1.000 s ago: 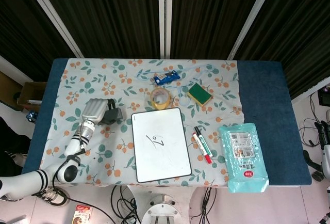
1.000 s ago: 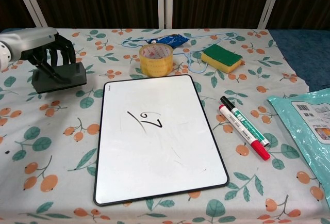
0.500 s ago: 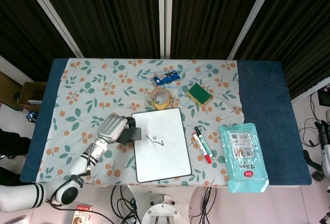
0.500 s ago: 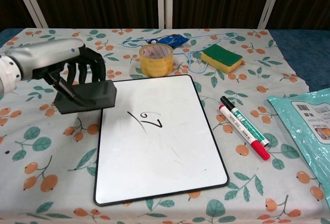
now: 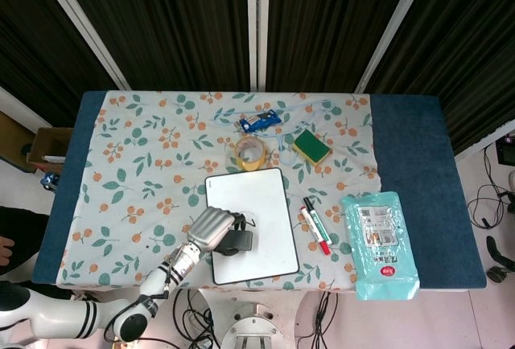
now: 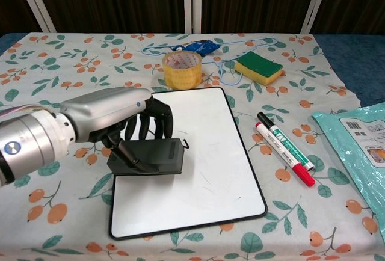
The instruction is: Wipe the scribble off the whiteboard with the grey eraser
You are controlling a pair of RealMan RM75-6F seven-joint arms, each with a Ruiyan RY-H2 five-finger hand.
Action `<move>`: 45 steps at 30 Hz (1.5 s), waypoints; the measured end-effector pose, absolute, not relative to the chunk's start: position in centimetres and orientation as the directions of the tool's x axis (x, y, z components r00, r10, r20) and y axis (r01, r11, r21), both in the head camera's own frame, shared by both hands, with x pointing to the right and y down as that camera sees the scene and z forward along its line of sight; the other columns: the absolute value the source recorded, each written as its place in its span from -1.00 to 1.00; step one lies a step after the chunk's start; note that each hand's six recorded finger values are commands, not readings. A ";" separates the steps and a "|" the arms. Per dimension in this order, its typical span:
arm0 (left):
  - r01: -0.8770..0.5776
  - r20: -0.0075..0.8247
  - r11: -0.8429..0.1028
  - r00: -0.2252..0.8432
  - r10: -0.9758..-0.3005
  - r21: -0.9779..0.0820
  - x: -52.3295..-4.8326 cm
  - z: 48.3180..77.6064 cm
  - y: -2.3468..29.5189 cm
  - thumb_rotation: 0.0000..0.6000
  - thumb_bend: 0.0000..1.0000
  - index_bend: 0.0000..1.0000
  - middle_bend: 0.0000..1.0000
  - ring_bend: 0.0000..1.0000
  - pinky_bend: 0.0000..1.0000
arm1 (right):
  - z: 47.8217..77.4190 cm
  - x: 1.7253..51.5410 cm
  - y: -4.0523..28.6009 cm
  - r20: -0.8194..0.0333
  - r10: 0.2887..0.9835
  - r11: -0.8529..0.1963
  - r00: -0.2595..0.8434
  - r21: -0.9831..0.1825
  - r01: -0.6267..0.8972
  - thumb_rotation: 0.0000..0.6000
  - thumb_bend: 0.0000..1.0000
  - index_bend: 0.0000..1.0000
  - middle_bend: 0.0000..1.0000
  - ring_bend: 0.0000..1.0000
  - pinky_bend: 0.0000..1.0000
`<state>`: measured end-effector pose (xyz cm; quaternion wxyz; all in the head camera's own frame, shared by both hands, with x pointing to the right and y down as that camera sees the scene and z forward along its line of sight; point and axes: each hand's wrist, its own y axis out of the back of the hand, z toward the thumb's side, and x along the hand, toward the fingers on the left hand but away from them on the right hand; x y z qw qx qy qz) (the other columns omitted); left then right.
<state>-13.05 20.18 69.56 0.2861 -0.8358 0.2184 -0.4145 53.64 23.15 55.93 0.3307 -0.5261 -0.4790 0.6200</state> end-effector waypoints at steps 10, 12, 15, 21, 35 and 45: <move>-0.123 0.579 -0.745 0.551 -0.601 -0.656 -11.2 70.8 20.2 1.00 -0.33 0.28 0.32 0.20 0.30 | 56.0 53.6 23.1 -0.338 0.917 -0.328 -0.211 -0.941 0.085 1.00 -0.45 -1.00 -1.00 -1.00 -1.00; -0.113 0.582 -0.742 0.547 -0.601 -0.660 -10.9 71.3 20.2 1.00 -0.33 0.28 0.32 0.20 0.30 | 56.0 53.7 23.1 -0.336 0.918 -0.324 -0.213 -0.942 0.086 1.00 -0.45 -1.00 -1.00 -1.00 -1.00; -0.106 0.584 -0.739 0.542 -0.604 -0.666 -10.6 71.8 20.2 1.00 -0.31 0.28 0.32 0.20 0.30 | 55.8 53.9 23.1 -0.332 0.918 -0.321 -0.218 -0.943 0.086 1.00 -0.45 -1.00 -1.00 -1.00 -1.00; -0.113 0.584 -0.735 0.531 -0.614 -0.669 -10.2 72.4 19.7 1.00 -0.26 0.29 0.32 0.20 0.30 | 55.8 54.1 23.2 -0.330 0.918 -0.318 -0.222 -0.944 0.088 1.00 -0.45 -1.00 -1.00 -1.00 -1.00; -0.132 0.596 -0.719 0.470 -0.651 -0.682 -10.9 74.2 16.9 1.00 -0.25 0.29 0.32 0.20 0.31 | 55.8 54.6 23.2 -0.328 0.914 -0.315 -0.238 -0.945 0.092 1.00 -0.44 -1.00 -1.00 -1.00 -1.00; -0.177 0.580 -0.683 0.406 -0.707 -0.709 -13.1 75.0 13.8 1.00 -0.24 0.29 0.33 0.20 0.31 | 55.7 54.6 23.1 -0.324 0.916 -0.311 -0.239 -0.946 0.091 1.00 -0.44 -1.00 -1.00 -1.00 -1.00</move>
